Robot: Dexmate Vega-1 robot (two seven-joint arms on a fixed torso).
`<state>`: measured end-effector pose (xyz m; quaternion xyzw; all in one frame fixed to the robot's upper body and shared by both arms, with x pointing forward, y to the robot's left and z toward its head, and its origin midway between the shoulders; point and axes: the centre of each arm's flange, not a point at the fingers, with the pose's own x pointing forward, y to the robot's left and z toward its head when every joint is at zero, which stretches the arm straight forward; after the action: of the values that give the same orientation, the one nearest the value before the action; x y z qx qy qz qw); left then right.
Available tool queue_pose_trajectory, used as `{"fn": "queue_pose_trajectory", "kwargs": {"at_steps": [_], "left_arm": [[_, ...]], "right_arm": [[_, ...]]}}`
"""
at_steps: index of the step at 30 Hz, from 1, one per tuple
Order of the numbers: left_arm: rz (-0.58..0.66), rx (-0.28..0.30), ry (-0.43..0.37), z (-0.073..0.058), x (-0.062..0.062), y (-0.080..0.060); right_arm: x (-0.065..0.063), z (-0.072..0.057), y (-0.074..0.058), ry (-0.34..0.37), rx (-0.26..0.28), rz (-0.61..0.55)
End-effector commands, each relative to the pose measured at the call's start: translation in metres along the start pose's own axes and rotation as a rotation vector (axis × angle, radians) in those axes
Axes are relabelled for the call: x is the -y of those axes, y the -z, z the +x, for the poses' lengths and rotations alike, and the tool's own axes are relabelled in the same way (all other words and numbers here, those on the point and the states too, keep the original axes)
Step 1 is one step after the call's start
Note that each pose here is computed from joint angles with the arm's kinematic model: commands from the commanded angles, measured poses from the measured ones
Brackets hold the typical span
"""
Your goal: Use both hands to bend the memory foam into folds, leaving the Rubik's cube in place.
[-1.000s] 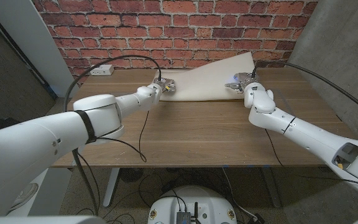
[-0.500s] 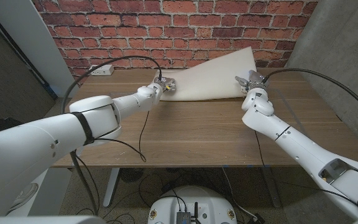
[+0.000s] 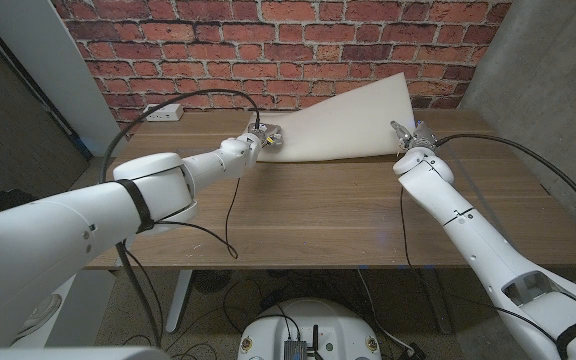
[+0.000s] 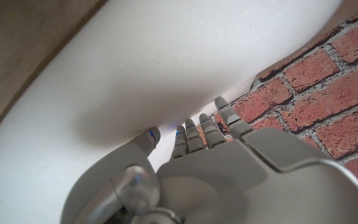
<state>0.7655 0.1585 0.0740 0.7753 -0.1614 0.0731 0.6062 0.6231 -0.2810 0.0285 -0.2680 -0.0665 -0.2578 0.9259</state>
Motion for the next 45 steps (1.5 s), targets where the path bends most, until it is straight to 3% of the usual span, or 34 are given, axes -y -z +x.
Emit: {"fn": "queue_pose_trajectory", "kwargs": {"at_steps": [1, 8, 16, 23, 27, 34, 45], "left_arm": [[-0.003, -0.002, -0.003, 0.000, 0.001, 0.002], [-0.007, -0.003, -0.002, 0.000, 0.001, 0.003], [-0.011, 0.002, -0.002, 0.000, 0.000, 0.003], [-0.014, 0.000, -0.003, 0.000, 0.000, 0.003], [-0.015, -0.003, -0.002, -0.001, 0.000, 0.004], [-0.015, -0.003, 0.001, 0.000, 0.001, 0.004], [-0.020, -0.003, 0.007, -0.001, 0.003, 0.006]], "right_arm": [[0.000, 0.011, 0.025, -0.028, -0.034, 0.400], [-0.003, 0.015, 0.033, -0.015, -0.039, 0.505], [-0.007, 0.021, 0.033, 0.018, -0.035, 0.565], [-0.015, 0.031, 0.029, -0.012, -0.051, 0.606], [-0.021, 0.037, 0.027, -0.041, -0.034, 0.629], [-0.033, 0.044, 0.018, -0.071, -0.009, 0.566], [-0.048, 0.052, 0.006, -0.063, 0.008, 0.584]]}}
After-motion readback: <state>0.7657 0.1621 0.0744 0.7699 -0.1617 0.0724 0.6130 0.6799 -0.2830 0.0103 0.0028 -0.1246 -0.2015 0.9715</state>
